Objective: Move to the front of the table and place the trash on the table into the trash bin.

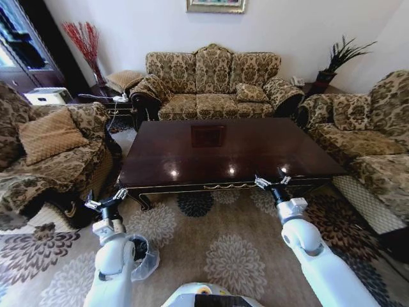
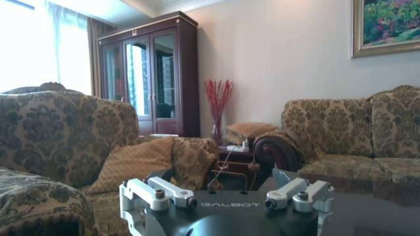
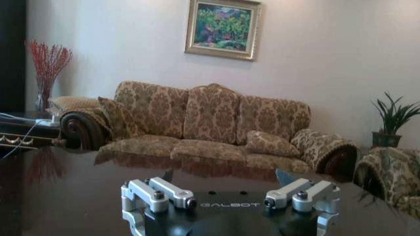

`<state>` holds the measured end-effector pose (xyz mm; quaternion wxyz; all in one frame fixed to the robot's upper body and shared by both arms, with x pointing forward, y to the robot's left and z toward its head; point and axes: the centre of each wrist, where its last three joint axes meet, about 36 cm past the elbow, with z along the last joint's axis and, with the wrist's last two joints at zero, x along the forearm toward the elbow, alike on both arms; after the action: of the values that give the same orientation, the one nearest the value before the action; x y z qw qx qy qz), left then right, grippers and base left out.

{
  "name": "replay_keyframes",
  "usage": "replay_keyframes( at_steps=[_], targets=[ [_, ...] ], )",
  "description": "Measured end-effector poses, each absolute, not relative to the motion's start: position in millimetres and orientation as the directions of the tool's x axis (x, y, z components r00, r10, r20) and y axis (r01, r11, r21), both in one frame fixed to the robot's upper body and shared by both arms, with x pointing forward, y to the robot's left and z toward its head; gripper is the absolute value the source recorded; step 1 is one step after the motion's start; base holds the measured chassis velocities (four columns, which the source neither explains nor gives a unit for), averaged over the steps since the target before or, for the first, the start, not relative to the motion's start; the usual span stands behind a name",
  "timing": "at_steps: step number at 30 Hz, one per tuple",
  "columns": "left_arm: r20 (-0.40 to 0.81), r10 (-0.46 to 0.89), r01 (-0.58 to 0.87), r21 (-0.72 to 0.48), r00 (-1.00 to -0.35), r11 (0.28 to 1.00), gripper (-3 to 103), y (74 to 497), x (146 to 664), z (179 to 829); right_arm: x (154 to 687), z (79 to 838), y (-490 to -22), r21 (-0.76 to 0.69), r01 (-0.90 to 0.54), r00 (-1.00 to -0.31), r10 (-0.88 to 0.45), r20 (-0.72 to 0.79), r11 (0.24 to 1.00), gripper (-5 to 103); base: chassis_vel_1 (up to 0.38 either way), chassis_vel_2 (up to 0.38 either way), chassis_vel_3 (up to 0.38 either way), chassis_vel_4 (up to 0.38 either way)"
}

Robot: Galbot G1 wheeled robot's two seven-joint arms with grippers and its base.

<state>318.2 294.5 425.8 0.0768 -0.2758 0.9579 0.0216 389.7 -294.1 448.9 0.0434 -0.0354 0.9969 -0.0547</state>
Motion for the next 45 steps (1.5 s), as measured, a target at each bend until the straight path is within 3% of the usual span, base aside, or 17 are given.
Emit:
replay_keyframes(
  at_steps=[19, 45],
  targets=[
    [-0.16, -0.535, -0.542, -0.004, -0.829, 0.84, 100, 293.4, 310.0, 419.5, 388.5, 447.0, -288.3, -0.123, -0.07, -0.992, -0.082, -0.1, 0.99, 100, -0.164, -0.13, 0.181, 0.128],
    [-0.162, -0.524, -0.531, 0.0, -0.836, 0.847, 100, 293.1, 300.2, 407.2, 377.1, 447.3, -266.9, -0.134, -0.128, -0.989, -0.137, -0.061, 0.983, 100, -0.017, -0.015, 0.023, 0.021]
  ],
)
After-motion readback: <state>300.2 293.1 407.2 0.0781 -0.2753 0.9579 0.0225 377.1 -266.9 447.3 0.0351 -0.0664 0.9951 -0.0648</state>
